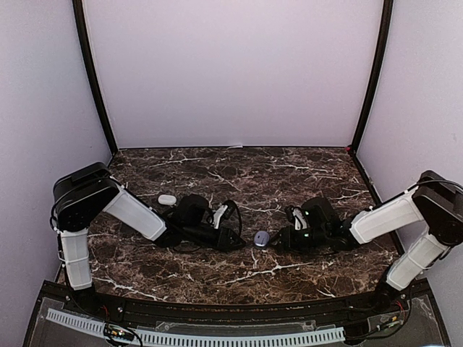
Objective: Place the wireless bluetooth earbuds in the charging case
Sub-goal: Pick up the charging case from the center of the board.
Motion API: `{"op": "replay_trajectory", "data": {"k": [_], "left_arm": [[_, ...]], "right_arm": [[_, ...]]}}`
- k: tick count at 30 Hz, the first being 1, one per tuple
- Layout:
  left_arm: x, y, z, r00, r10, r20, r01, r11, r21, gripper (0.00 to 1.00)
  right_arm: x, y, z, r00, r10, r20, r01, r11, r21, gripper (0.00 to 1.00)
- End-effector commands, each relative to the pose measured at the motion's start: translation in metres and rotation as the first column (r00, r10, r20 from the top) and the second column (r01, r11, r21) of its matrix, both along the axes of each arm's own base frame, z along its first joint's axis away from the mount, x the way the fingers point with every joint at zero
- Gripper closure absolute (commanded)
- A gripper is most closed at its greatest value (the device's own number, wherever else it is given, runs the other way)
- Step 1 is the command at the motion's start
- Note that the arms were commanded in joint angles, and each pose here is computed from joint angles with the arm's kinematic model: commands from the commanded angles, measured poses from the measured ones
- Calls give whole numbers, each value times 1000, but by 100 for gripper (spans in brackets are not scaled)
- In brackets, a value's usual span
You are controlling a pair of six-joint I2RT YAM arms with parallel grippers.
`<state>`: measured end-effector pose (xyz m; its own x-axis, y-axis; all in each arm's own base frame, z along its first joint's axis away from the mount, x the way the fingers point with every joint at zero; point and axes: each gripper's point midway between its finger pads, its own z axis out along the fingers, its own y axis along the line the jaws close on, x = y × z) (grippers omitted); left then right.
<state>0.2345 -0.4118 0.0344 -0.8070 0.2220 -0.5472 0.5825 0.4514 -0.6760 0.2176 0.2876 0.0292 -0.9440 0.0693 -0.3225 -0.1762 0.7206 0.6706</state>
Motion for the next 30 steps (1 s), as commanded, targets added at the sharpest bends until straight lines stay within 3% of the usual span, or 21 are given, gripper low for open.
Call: {"op": "replay_trajectory", "data": {"k": [1, 18, 30], "left_arm": [[1, -12, 9, 1000, -22, 1, 22, 999, -32, 64], [8, -33, 4, 999, -38, -39, 35, 996, -87, 67], [17, -40, -7, 998, -25, -51, 22, 998, -53, 69]], "right_arm": [[4, 6, 4, 1000, -2, 6, 1, 998, 56, 63], [16, 16, -6, 1000, -13, -25, 15, 996, 91, 65], [17, 18, -9, 999, -23, -40, 27, 994, 110, 67]]}}
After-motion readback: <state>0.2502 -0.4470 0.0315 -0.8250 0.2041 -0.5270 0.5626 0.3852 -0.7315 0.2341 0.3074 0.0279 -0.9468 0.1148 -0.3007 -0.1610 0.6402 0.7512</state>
